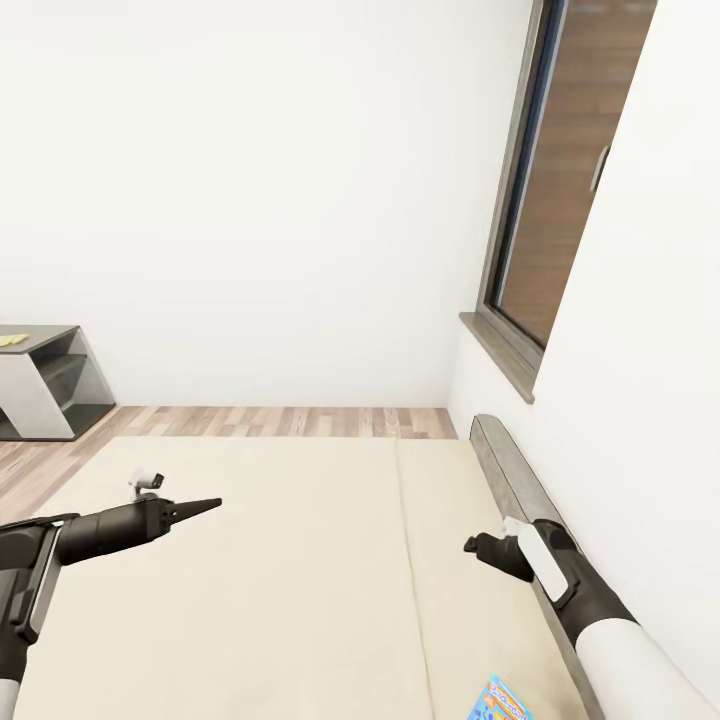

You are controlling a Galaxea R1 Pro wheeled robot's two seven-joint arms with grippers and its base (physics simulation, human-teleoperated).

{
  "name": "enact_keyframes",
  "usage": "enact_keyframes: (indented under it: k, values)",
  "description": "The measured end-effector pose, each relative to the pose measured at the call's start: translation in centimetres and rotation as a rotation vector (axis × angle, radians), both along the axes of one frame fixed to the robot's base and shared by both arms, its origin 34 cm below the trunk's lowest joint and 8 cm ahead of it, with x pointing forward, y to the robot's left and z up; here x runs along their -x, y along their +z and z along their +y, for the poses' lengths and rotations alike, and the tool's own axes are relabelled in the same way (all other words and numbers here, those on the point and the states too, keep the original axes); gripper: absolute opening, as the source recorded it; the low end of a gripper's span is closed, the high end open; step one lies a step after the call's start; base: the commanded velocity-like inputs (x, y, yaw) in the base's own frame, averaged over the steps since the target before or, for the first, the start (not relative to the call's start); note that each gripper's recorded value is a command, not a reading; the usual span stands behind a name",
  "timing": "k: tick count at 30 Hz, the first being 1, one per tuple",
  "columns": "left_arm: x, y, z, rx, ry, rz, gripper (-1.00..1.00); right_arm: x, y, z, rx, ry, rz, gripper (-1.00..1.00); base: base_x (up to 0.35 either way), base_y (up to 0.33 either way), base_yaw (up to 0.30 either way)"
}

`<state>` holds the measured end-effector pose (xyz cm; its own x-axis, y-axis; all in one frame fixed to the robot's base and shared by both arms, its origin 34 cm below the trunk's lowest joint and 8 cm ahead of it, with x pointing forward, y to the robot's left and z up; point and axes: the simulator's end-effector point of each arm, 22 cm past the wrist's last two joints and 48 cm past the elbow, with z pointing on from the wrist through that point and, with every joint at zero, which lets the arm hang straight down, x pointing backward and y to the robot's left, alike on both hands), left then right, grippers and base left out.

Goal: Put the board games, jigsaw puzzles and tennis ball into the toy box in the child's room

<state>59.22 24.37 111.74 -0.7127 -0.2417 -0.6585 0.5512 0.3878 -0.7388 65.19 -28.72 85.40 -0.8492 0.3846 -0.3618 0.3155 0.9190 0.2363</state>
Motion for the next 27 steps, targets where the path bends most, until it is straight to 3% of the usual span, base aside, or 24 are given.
enact_keyframes:
  k: [27]
  values:
    - [-0.2,-1.2,-0.2,-0.005,-0.012,0.016,1.00,0.6,-1.8,-0.6,0.010,-0.001,0.041,1.00,0.000,0.000,0.000]
